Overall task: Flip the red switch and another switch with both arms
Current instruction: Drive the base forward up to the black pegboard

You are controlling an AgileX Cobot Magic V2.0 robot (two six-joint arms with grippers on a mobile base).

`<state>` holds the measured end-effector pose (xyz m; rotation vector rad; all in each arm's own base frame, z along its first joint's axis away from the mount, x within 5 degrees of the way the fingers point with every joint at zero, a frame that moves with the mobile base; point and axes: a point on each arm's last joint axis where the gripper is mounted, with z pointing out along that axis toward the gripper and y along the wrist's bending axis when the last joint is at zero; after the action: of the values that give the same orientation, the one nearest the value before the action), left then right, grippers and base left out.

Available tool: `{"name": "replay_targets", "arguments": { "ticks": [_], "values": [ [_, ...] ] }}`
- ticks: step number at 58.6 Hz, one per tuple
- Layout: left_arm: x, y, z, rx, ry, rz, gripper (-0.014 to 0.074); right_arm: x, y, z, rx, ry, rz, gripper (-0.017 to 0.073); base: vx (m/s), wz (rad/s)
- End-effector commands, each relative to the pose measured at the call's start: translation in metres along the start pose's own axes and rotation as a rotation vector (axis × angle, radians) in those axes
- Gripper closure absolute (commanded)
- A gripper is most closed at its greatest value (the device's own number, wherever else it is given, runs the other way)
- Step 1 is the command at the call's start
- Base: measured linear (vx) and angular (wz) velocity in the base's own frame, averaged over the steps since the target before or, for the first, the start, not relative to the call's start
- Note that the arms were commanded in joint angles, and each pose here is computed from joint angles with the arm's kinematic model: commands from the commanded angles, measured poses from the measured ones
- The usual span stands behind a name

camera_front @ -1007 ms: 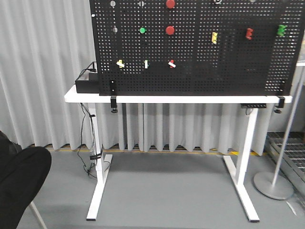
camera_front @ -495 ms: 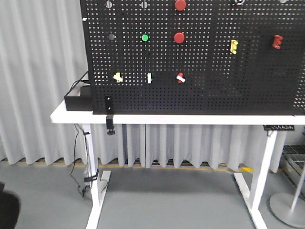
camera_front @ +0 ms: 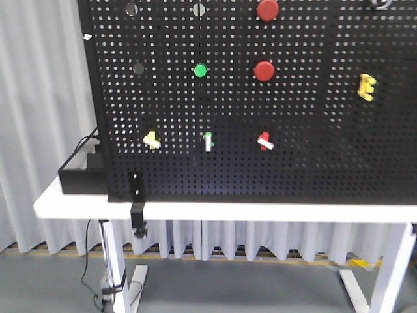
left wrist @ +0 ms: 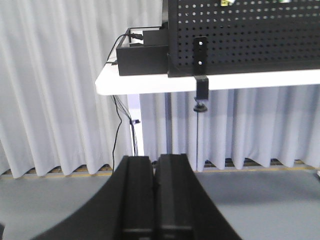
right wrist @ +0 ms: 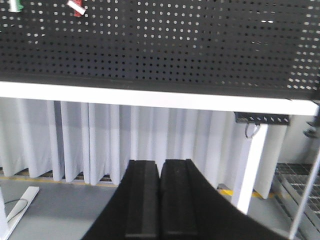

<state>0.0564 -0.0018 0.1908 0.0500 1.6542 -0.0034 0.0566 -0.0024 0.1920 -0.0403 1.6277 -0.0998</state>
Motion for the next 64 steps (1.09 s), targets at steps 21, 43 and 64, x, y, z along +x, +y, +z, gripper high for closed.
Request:
{"name": "replay_targets", "arguments": {
  "ticks": [21,43,64],
  "values": [
    [-0.0012,-0.0001,0.0004,-0.001,-0.073,-0.01,0.0591,-0.0061,-0.0007,-0.0005,0.012,-0.084,-0.013,0.0566,0.39,-0.02],
    [-0.0012,-0.0001,0.0004,-0.001,-0.073,-0.01,0.0591,-0.0061,-0.0007,-0.0005,0.012,-0.084,-0.013,0.0566,0.28,-0.04],
    [-0.0012,-0.0001,0.0004,-0.001,-0.073,-0.01,0.0591,-0.0061,-0.0007,-0.0005,0.012,-0.084,-0.013,0.0566,0.14,0.0]
  ]
}}
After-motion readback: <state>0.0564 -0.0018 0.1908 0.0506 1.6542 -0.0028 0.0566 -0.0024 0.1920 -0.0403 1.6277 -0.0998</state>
